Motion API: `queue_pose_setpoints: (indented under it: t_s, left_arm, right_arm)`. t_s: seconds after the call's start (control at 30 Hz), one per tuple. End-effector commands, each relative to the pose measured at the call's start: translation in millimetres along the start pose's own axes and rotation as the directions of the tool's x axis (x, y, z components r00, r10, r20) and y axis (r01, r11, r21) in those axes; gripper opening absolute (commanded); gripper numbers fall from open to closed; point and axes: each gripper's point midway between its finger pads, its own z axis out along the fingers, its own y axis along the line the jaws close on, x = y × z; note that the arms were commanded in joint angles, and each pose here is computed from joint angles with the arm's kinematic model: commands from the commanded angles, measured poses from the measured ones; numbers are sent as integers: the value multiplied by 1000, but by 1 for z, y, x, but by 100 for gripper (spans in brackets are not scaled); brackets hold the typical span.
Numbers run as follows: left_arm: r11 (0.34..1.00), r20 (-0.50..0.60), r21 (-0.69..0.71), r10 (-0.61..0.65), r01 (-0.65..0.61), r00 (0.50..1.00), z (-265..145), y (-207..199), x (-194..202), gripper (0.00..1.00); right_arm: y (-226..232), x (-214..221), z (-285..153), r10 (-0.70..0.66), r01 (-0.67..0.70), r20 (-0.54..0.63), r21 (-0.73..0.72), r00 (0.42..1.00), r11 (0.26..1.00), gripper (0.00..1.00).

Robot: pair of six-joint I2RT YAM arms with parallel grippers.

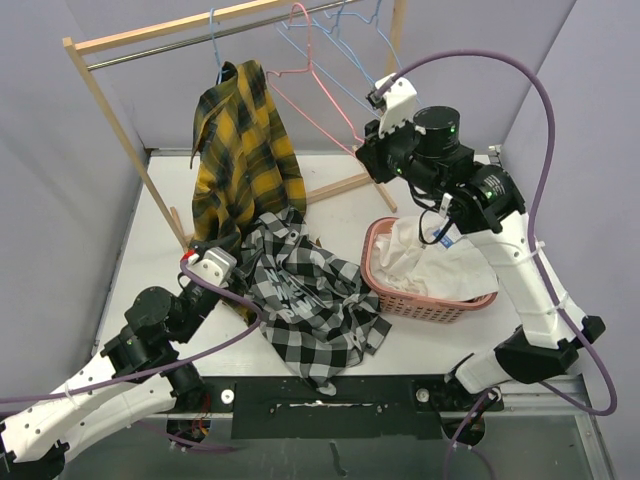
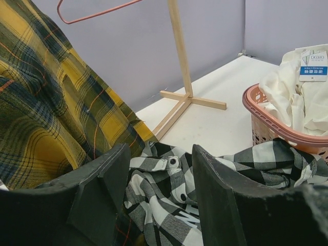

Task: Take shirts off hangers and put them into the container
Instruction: Place the hanger at the clothesline.

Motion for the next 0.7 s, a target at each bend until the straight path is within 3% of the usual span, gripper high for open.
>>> queue_pose_setpoints:
  t_s: [0.0, 0.67]
  left_arm:
    - [999, 40, -24, -36, 37, 999, 0, 5, -13, 49]
    - [999, 31, -23, -33, 33, 999, 2, 4, -10, 49]
  right_arm:
    - [-8, -58, -13, 11, -6, 188, -29, 982, 1000, 0]
    - [-24, -82, 27, 19, -3, 216, -73, 976, 997, 0]
